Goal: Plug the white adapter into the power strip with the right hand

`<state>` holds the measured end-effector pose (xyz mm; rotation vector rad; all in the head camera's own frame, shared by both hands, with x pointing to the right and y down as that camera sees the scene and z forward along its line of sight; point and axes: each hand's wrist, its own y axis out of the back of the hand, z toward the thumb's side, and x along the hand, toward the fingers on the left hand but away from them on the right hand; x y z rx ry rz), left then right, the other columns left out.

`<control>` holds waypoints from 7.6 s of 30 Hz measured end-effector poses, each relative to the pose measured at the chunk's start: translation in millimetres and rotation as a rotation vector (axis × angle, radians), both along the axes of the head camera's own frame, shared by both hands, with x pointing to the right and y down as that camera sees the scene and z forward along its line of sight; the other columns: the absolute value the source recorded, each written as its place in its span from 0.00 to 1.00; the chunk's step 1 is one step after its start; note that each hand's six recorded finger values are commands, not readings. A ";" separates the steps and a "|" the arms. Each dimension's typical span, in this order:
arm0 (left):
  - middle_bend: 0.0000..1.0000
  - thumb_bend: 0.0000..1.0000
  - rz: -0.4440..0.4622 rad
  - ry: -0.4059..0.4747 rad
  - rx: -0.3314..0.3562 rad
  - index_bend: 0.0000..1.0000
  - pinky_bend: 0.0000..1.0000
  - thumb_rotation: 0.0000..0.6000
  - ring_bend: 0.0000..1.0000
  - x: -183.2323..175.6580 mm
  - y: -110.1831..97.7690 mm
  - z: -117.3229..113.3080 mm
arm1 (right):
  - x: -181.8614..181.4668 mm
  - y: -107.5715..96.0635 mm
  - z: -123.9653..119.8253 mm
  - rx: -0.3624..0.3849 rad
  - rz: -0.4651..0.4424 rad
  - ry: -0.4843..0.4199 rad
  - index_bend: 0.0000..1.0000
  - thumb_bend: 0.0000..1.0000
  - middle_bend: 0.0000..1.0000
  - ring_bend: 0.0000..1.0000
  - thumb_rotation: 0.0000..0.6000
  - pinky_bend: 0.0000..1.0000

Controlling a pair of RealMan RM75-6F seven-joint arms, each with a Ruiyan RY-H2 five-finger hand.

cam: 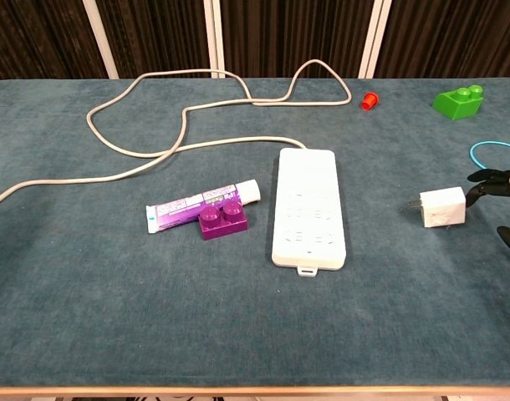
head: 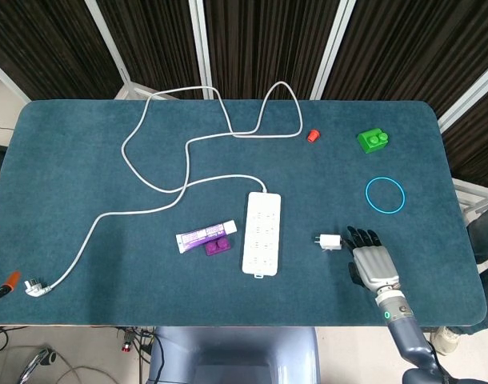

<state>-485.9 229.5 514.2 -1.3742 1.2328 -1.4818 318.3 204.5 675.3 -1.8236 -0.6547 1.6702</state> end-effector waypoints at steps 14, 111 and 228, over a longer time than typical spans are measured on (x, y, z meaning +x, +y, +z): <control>0.01 0.17 -0.008 0.000 -0.001 0.17 0.08 1.00 0.00 -1.4 -0.7 0.8 | -13.1 -2.6 -1.1 0.005 -0.012 -0.018 0.23 0.69 0.00 0.00 1.00 0.00; 0.01 0.17 0.003 -0.013 -0.013 0.18 0.08 1.00 0.00 2.4 -0.2 4.0 | -28.7 -41.3 37.3 0.022 0.412 -0.345 0.35 0.40 0.35 0.28 1.00 0.11; 0.01 0.17 0.003 -0.007 -0.043 0.20 0.08 1.00 0.00 2.6 -1.1 10.0 | -146.9 -138.5 0.2 0.023 0.242 -0.191 0.65 0.59 0.51 0.37 1.00 0.11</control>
